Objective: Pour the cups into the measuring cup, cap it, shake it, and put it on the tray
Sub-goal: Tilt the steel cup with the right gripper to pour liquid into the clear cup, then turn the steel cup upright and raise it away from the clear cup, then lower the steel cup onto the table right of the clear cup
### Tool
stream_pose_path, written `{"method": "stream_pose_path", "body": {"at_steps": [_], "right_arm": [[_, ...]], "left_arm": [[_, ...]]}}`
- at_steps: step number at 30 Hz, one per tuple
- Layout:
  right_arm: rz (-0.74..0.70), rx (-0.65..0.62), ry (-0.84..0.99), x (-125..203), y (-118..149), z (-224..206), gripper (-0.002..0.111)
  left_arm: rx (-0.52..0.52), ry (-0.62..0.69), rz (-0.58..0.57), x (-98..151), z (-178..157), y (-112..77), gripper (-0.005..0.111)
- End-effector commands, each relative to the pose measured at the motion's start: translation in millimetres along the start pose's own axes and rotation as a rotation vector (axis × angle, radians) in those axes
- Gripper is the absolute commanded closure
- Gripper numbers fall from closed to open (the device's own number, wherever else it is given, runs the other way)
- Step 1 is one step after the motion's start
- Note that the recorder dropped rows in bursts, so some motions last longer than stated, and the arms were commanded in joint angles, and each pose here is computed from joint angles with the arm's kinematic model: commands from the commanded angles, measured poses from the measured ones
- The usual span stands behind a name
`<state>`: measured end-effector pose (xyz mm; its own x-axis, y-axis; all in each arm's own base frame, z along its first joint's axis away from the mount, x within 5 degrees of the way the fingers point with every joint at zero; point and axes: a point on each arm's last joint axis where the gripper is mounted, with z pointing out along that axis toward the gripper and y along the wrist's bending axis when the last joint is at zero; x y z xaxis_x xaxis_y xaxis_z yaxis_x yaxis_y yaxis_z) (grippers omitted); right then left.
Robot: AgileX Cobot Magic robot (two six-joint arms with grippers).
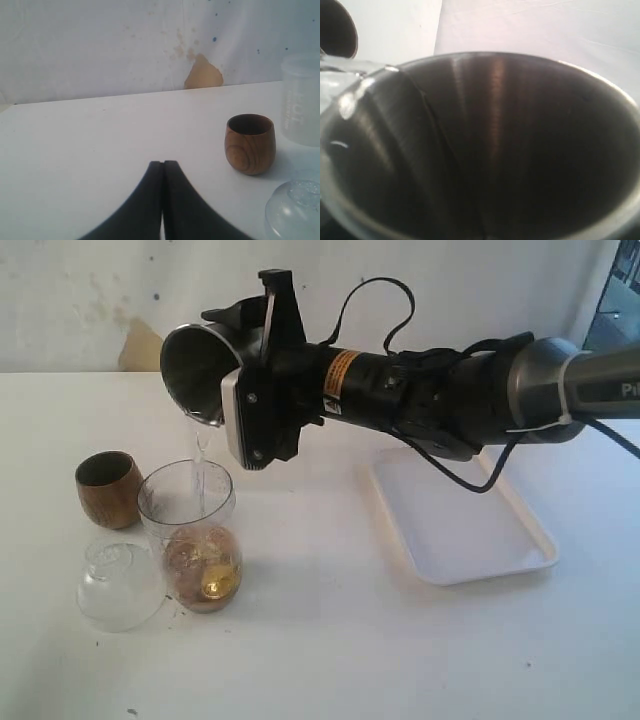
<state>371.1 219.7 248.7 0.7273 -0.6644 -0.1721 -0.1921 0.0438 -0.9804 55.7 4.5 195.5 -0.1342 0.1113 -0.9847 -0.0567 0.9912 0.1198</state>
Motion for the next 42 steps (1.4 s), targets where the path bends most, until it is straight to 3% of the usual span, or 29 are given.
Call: {"method": "stream_pose_path", "body": {"at_steps": [1,10,15,21,30,34,38,42], "right_arm": [[-0.029,0.056,-0.028,-5.4,-12.6,-1.1,0.108],[-0.024,0.056,-0.028,-5.4,-12.6,-1.1,0.108],[0.11,0.054,-0.032,-5.4,-12.6,-1.1,0.108],[0.421,0.052,-0.045,-5.7,-13.0,-1.1,0.108],[1.132,0.046,-0.06,-4.5,-14.4,-1.7,0.108],[1.18,0.106,-0.011,18.0,-18.4,-9.0,0.108],[1.359,0.2,0.053,58.2,-23.4,-27.0,0.108],[1.396,0.215,0.123,82.1,-8.0,-38.7,0.108]], "left_arm": [[-0.005,-0.011,0.006,0.7,0.1,0.2,0.107],[-0.005,-0.011,0.006,0.7,0.1,0.2,0.107],[-0.005,-0.011,0.006,0.7,0.1,0.2,0.107],[-0.005,-0.011,0.006,0.7,0.1,0.2,0.107],[-0.005,-0.011,0.006,0.7,0.1,0.2,0.107],[-0.005,-0.011,0.006,0.7,0.1,0.2,0.107],[-0.005,-0.011,0.006,0.7,0.1,0.2,0.107],[-0.005,-0.011,0.006,0.7,0.1,0.2,0.107]]}}
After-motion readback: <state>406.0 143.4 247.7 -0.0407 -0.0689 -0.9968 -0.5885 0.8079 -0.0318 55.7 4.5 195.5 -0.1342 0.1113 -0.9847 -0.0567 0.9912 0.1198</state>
